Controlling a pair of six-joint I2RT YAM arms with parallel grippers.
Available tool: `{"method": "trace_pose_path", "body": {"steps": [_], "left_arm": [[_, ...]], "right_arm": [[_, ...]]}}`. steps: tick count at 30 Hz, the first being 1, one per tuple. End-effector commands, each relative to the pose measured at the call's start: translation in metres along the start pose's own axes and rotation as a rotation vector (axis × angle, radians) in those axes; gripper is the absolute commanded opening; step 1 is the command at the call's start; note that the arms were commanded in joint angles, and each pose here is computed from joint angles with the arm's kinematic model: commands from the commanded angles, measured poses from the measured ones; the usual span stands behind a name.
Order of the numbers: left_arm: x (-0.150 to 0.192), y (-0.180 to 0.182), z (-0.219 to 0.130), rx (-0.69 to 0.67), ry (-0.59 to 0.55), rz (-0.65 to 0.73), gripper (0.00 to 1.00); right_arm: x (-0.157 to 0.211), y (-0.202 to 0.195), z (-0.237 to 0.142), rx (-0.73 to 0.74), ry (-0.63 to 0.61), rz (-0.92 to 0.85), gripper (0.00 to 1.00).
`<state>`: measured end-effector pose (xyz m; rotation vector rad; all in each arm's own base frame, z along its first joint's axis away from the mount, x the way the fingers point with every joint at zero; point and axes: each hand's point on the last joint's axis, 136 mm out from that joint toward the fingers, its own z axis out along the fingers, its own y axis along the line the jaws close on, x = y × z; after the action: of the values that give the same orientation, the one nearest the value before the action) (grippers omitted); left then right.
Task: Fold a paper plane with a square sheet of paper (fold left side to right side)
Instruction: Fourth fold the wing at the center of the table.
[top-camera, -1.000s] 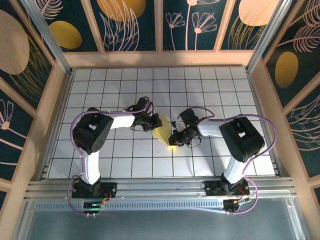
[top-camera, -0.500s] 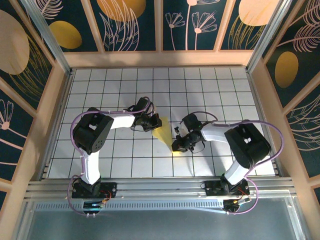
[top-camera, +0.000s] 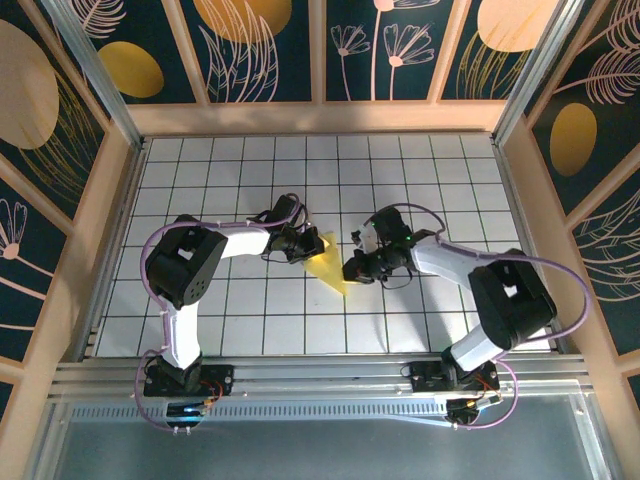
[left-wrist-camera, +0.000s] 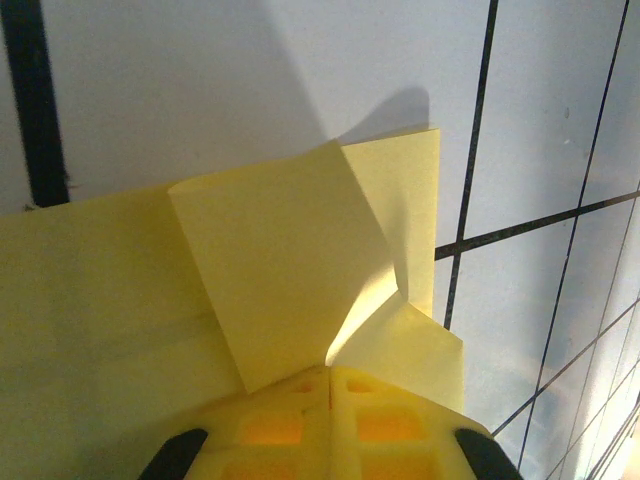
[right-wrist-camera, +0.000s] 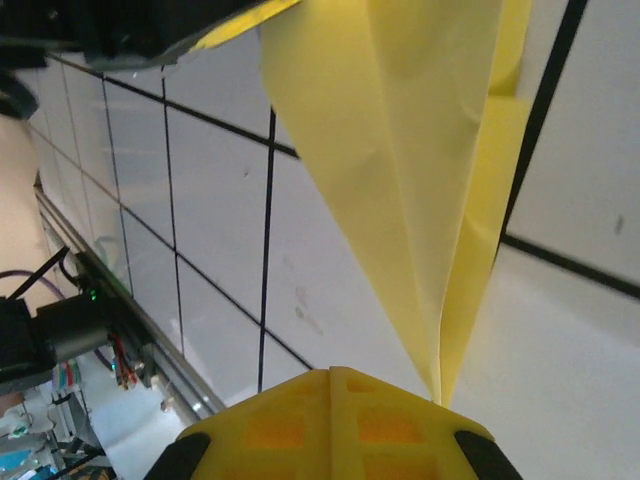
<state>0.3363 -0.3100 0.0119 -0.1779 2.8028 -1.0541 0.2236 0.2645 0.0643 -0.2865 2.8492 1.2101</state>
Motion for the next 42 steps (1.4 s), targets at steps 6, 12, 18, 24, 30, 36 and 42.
{"method": "trace_pose_path", "body": {"steps": [6, 12, 18, 24, 30, 36, 42], "left_arm": [[0.013, 0.043, 0.007, -0.148, 0.027, -0.063, 0.00], [0.013, 0.043, 0.007, -0.148, 0.027, -0.060, 0.00], [0.012, 0.043, 0.007, -0.148, 0.026, -0.061, 0.00], [0.013, 0.043, 0.008, -0.149, 0.028, -0.062, 0.00], [0.010, 0.037, 0.005, -0.129, 0.013, -0.048, 0.00], [-0.005, 0.001, -0.015, -0.023, -0.058, 0.018, 0.06], [-0.008, -0.031, -0.042, 0.064, -0.107, 0.067, 0.07]], "right_arm": [[-0.027, -0.010, 0.027, 0.050, -0.032, 0.003, 0.00], [-0.025, -0.029, 0.037, 0.110, -0.009, 0.033, 0.00], [-0.019, -0.040, 0.039, 0.141, 0.001, 0.049, 0.00], [-0.014, -0.045, 0.039, 0.142, 0.011, 0.063, 0.00], [-0.001, -0.061, 0.040, 0.167, 0.045, 0.094, 0.00], [0.015, -0.082, 0.042, 0.241, 0.089, 0.127, 0.00], [0.016, -0.089, 0.041, 0.283, 0.094, 0.135, 0.00]]}}
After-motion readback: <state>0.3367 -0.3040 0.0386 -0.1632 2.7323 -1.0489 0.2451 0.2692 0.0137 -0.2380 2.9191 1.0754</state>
